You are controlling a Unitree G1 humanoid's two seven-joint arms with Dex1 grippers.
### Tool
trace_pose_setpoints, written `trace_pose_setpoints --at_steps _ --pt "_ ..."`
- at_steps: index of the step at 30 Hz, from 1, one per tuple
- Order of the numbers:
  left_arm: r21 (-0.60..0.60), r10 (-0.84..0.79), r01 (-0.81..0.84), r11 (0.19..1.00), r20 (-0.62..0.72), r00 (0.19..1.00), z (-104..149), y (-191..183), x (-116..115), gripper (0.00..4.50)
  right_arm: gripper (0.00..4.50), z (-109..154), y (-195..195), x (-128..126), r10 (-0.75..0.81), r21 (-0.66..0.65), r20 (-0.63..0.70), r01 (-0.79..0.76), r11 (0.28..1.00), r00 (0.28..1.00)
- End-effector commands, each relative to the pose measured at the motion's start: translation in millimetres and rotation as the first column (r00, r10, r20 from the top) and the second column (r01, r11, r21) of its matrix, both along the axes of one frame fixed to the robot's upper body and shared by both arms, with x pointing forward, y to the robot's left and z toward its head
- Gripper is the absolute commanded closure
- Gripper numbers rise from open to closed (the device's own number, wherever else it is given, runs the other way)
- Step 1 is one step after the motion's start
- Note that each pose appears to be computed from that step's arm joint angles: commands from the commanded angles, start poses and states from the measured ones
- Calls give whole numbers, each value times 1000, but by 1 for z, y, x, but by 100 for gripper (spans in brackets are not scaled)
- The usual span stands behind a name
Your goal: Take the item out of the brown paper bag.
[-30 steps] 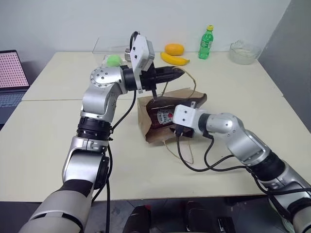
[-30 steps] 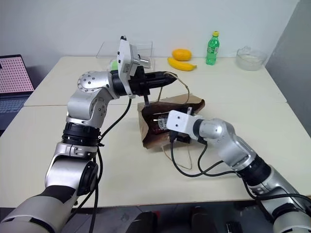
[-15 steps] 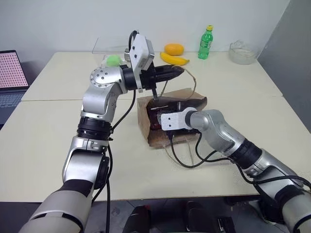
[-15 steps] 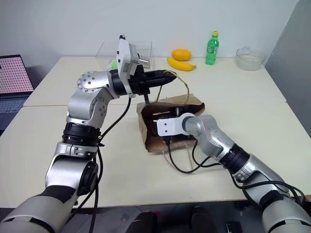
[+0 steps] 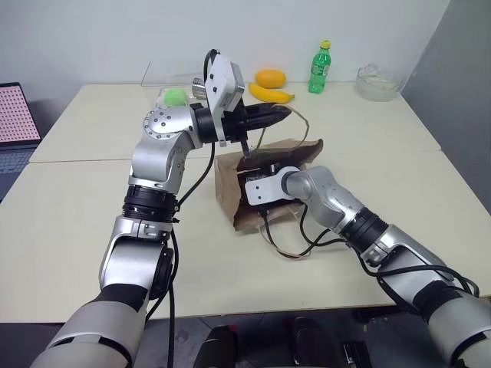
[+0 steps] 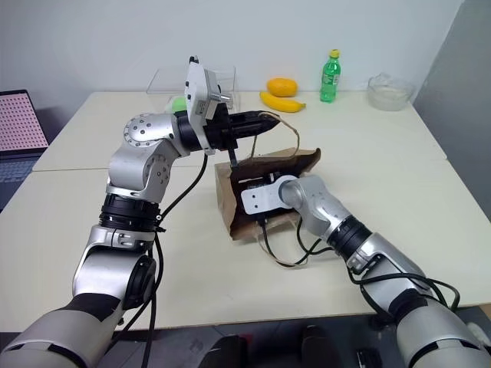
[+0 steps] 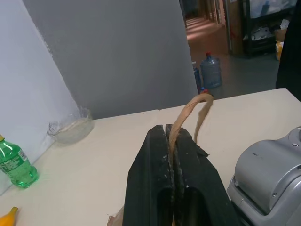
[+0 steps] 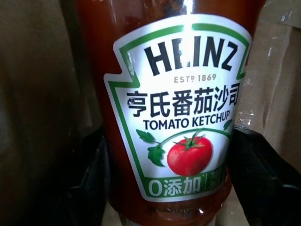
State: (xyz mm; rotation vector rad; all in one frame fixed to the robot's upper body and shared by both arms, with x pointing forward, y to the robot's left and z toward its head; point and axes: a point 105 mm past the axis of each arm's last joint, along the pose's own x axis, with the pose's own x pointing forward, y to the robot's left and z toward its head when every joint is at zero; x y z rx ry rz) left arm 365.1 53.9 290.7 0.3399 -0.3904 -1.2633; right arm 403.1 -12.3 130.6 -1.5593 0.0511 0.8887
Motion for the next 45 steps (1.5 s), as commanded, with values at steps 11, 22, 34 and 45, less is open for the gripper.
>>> trace_pose_setpoints --at_steps 11,22,34,45 --pt "-22 59 -57 998 70 996 12 13 6 450 140 46 -1 -37 159 164 -11 -155 974 987" --pt "-11 83 -83 997 84 993 10 14 13 450 140 86 -23 -73 243 289 -121 -200 936 962" --pt "-9 94 -93 996 87 992 8 14 16 450 140 114 -31 -95 335 419 -178 -237 876 925" --pt "-21 98 -96 995 104 990 12 14 16 450 140 118 -45 -88 290 461 -167 -186 868 942"
